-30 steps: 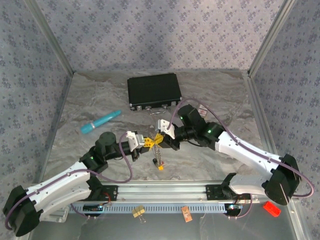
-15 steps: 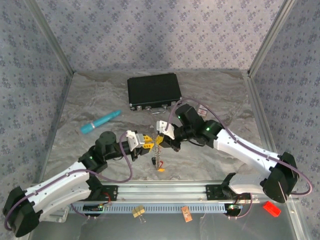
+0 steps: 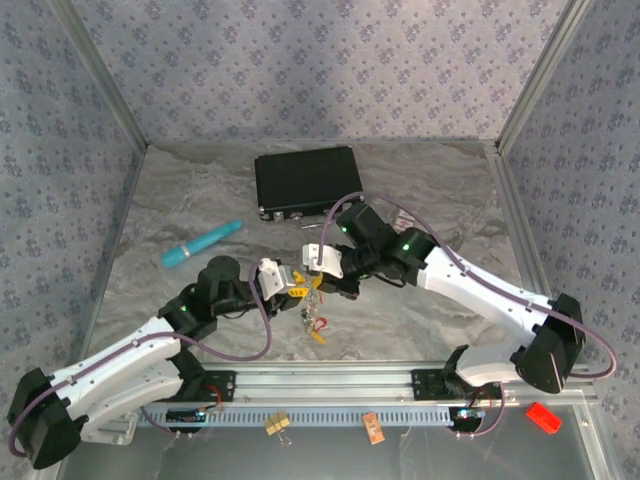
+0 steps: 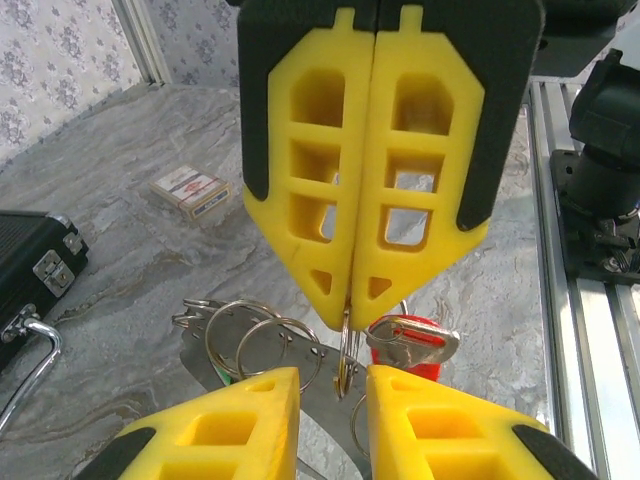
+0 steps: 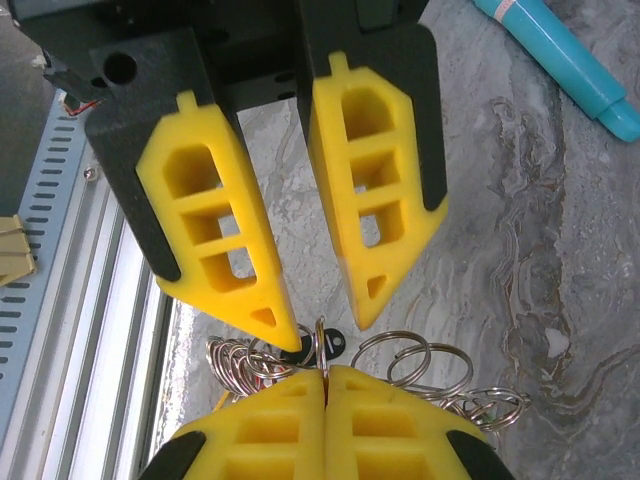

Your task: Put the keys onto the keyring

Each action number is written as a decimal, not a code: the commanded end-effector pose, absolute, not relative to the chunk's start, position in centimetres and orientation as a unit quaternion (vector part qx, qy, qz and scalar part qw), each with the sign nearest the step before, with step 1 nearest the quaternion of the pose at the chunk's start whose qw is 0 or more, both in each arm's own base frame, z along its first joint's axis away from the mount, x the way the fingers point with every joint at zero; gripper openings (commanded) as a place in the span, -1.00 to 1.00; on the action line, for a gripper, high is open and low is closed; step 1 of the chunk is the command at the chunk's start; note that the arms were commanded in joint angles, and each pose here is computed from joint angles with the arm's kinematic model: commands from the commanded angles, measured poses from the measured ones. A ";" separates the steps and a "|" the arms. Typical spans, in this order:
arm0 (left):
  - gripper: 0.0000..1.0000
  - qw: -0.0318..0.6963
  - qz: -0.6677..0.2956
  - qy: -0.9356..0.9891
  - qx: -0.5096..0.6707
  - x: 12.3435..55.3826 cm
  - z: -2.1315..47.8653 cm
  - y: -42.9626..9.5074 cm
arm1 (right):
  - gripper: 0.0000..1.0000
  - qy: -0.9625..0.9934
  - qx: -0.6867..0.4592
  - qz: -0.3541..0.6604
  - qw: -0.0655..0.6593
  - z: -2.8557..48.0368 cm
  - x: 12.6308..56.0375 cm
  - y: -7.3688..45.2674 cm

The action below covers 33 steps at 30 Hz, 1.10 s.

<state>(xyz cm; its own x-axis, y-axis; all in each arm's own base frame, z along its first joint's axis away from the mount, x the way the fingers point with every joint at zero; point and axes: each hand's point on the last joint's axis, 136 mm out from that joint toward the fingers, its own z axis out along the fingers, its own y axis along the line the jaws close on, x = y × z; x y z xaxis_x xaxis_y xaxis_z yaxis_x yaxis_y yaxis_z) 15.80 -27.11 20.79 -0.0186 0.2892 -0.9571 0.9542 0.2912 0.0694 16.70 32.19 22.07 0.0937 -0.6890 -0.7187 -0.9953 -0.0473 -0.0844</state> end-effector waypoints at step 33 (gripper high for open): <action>-1.00 0.547 -0.327 0.586 0.502 15.8 22.7 -27.3 | -0.34 0.698 -0.532 0.360 0.317 23.2 17.5 31.6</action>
<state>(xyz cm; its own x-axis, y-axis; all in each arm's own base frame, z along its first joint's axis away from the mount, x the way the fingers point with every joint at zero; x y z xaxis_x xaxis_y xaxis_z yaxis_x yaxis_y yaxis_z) 15.75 -27.15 20.55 0.0149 0.2911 -0.9566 0.9547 0.2802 0.1001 17.58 31.26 22.17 -0.1605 -0.5715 -0.8048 -0.9847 0.1488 0.0908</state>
